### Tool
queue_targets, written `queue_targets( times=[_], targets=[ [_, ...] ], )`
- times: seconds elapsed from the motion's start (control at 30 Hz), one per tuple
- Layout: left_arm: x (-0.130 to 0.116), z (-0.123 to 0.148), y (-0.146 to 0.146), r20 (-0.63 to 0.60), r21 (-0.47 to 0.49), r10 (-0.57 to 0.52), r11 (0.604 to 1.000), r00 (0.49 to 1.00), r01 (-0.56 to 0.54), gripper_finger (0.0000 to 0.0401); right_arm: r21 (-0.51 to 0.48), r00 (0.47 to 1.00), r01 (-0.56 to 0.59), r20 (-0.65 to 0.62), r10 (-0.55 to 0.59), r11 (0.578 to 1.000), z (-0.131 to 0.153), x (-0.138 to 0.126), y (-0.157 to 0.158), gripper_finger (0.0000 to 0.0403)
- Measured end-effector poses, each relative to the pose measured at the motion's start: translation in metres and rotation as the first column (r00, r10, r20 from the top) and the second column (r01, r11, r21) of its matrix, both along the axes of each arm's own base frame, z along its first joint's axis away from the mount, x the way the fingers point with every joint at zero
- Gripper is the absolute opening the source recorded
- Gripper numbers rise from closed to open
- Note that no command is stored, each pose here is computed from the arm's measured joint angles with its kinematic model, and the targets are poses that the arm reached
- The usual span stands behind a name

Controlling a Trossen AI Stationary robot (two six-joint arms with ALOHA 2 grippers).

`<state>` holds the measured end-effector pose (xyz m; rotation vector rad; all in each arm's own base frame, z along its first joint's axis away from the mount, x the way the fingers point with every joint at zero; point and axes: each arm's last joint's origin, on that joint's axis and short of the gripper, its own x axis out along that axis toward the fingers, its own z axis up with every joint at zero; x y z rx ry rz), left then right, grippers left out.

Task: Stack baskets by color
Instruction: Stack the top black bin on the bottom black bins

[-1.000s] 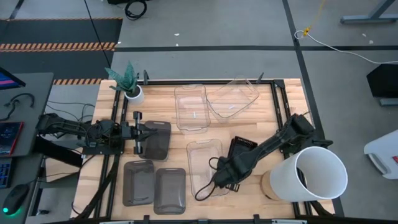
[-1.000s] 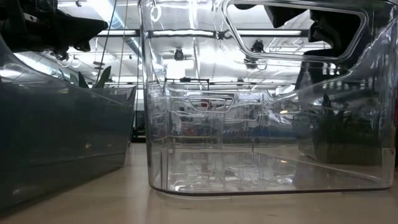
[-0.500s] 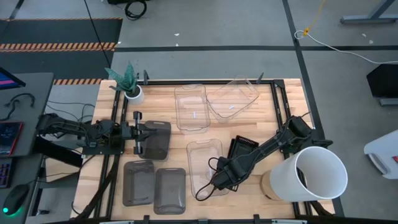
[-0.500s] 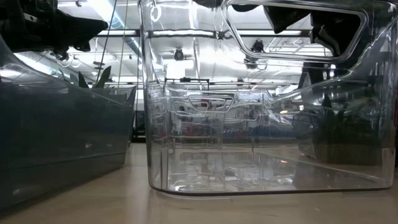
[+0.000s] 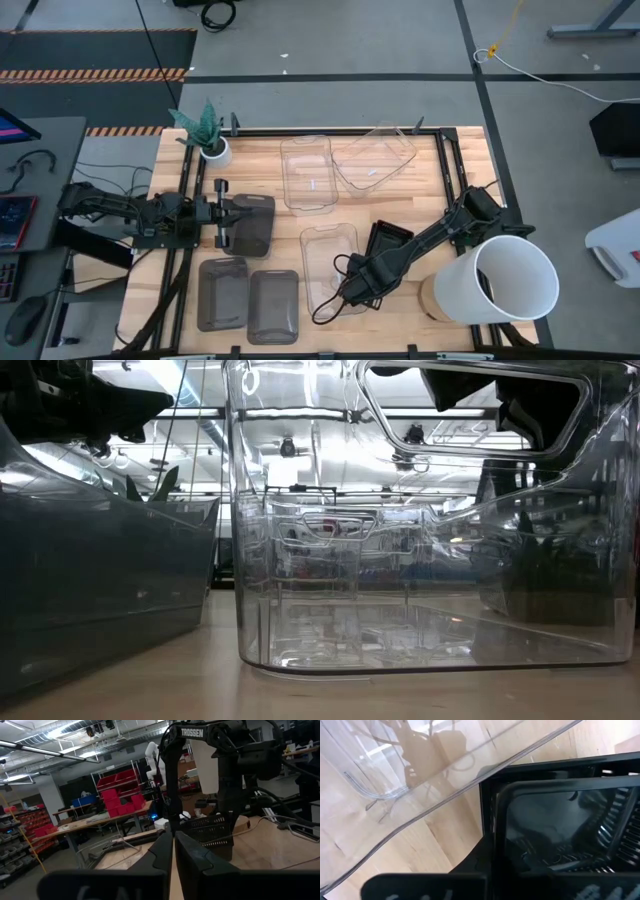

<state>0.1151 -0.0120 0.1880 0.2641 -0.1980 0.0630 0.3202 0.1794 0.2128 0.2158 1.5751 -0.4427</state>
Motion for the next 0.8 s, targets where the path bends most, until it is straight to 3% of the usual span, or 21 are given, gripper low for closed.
queue_targets(
  times=[0.8],
  targets=[
    [0.0,-0.0001,0.0,0.0,0.0,0.0,1.0,1.0,0.0,0.0029,-0.033,0.998,-0.065,-0.017,0.064,0.997,0.0003,-0.0035,0.0013,0.0062]
  ],
)
